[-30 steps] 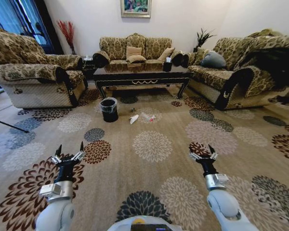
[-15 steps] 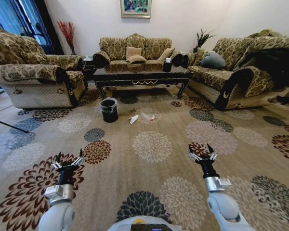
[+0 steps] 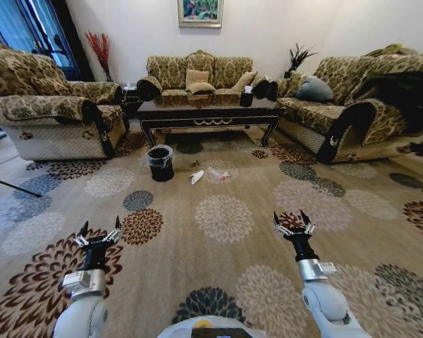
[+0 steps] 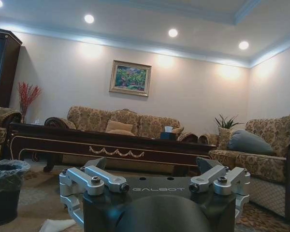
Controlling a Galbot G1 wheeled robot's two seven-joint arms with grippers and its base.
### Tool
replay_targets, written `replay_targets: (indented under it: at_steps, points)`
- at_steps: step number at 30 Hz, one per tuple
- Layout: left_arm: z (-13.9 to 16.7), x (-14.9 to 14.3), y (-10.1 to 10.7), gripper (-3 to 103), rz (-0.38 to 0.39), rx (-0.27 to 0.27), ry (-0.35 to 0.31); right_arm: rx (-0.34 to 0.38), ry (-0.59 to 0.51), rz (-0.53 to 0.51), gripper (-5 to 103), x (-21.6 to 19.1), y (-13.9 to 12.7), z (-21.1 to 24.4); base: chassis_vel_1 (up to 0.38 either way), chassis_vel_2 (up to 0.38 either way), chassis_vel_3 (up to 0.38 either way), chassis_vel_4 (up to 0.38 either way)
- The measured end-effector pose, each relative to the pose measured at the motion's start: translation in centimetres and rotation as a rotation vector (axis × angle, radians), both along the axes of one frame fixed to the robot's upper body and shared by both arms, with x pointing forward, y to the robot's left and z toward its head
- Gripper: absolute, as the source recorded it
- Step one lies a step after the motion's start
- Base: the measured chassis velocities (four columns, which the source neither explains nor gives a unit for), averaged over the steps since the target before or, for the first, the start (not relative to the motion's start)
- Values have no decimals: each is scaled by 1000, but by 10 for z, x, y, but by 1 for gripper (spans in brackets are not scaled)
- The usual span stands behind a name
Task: Move to the front of the table and pick up the trash from the floor, then place it into the trash bin.
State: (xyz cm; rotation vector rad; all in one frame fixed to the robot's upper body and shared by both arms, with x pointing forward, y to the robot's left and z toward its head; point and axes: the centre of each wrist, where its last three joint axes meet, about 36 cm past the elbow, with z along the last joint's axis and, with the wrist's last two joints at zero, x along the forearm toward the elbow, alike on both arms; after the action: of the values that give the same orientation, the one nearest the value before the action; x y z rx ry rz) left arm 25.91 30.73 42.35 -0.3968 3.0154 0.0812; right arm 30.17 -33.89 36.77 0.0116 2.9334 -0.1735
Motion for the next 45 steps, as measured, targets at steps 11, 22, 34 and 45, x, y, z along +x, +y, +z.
replay_targets:
  at_steps: [11,22,34,45]
  points:
    - [3,-1,-2,100,-5,-5,-18,7,-8,-1,100,3,3,-1,-204,202,211,-206]
    - [3,-1,-2,100,-6,-5,-21,7,-13,-1,100,3,3,-2,-167,158,156,-167]
    - [4,-3,-2,100,-3,-4,-21,9,-19,1,100,4,3,-1,-187,188,185,-188]
    - [3,-6,-2,100,-2,-5,-17,14,-19,-4,100,3,6,-3,-157,164,161,-168]
